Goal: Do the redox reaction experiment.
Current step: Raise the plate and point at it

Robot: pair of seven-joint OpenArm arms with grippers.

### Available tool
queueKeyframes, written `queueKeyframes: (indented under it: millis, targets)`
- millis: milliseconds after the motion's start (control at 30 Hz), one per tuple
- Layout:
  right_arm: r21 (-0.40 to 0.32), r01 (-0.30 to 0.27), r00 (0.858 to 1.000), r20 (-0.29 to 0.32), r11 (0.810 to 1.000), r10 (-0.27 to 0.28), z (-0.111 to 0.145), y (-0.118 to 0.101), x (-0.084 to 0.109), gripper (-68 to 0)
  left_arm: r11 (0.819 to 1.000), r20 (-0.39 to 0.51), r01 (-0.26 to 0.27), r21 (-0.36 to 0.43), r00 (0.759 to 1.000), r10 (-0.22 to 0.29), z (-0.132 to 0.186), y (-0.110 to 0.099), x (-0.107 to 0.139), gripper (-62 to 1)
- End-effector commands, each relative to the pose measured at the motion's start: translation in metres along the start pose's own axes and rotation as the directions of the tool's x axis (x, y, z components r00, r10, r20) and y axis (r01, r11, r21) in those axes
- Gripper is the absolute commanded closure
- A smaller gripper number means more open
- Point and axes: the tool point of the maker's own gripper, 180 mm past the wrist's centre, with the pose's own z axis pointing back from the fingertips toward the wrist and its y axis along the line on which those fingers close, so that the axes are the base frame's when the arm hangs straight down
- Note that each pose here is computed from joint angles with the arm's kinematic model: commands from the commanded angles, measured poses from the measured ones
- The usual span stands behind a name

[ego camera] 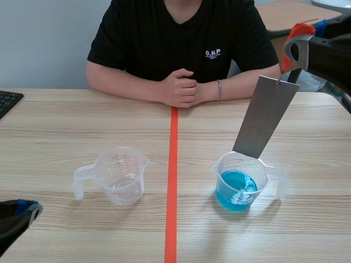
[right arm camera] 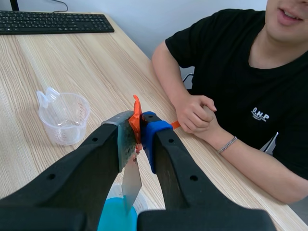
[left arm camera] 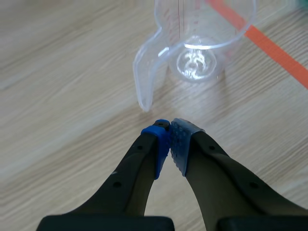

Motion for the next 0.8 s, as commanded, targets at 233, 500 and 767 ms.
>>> queueKeyframes:
  millis: [233, 500, 767]
  targets:
    - [0.015, -0.026, 0.999, 0.029, 1.0, 0.026, 0.0, 0.001, 0.012, -1.5, 0.989, 0.14, 0.083, -0.125, 0.988, -0.065, -0.033, -0.025, 0.049, -4.0]
    - [0.015, -0.026, 0.999, 0.029, 1.0, 0.026, 0.0, 0.001, 0.012, -1.5, 0.967, 0.238, 0.166, -0.193, 0.964, -0.118, -0.06, -0.054, 0.086, -4.0]
    - [0.015, -0.026, 0.999, 0.03, 1.0, 0.026, 0.0, 0.001, 0.012, -1.5, 0.939, 0.294, 0.234, -0.253, 0.943, -0.156, -0.083, -0.094, 0.114, -4.0]
